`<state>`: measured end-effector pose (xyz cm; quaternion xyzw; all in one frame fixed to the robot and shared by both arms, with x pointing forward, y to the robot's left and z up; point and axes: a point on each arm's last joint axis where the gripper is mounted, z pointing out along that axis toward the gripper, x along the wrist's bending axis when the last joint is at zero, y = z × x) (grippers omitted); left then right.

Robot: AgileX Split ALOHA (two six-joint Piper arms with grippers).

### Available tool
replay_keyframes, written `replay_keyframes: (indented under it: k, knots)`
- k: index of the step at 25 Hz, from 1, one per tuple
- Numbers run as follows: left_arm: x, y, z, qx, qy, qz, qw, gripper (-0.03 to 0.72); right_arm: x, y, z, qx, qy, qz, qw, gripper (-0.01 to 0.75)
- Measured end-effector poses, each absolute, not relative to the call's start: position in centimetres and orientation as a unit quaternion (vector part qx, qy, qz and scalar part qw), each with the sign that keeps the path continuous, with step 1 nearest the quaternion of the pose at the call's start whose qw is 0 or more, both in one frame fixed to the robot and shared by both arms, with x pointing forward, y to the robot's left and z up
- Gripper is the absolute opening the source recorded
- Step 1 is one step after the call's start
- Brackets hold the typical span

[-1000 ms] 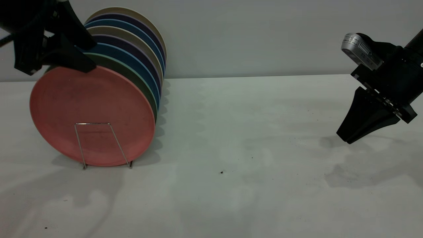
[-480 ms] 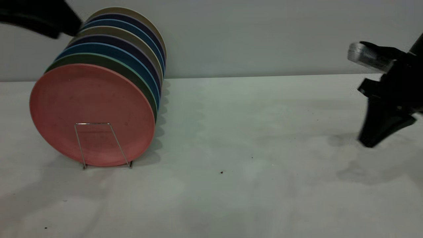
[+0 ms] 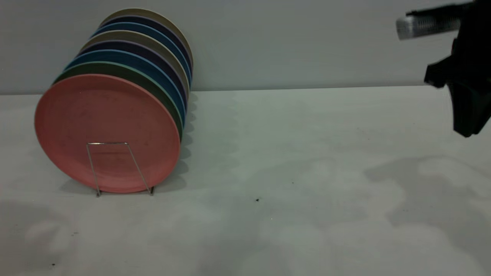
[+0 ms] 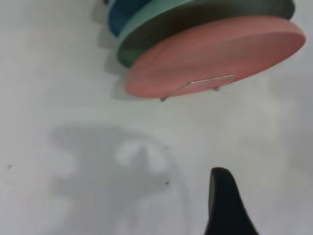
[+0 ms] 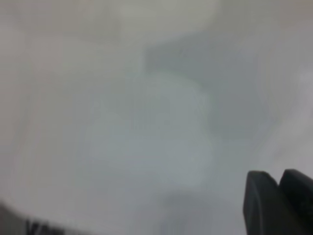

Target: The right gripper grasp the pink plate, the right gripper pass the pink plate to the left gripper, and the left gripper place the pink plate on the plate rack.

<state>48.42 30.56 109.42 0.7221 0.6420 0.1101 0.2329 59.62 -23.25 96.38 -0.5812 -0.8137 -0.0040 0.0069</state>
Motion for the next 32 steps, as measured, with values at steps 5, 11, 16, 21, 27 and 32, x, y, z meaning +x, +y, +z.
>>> replay_keyframes:
  k: [5,11,16,21,27,32]
  knots:
    - [45.6,30.5,111.7,0.724,0.634,0.14,0.234,0.449,58.1,-23.4,99.4,-0.588,-0.809,-0.003,0.012,0.171]
    - [43.8,30.4,112.2,0.723,0.632,0.149,0.237,0.449,56.3,-23.3,103.9,-0.594,-0.802,-0.06,-0.009,0.36]
    - [42.2,30.2,110.9,0.715,0.646,0.135,0.231,0.449,52.5,-23.7,107.2,-0.592,-0.799,-0.102,-0.029,0.412]
    - [39.8,30.0,108.6,0.712,0.657,0.116,0.218,0.449,45.9,-24.9,109.1,-0.587,-0.798,-0.128,-0.052,0.415]
    - [36.5,29.6,107.3,0.717,0.657,0.105,0.21,0.449,37.6,-26.3,109.1,-0.58,-0.792,-0.174,-0.084,0.415]
    - [33.2,29.2,107.5,0.723,0.648,0.109,0.214,0.447,31.9,-27.3,108.2,-0.568,-0.783,-0.219,-0.126,0.415]
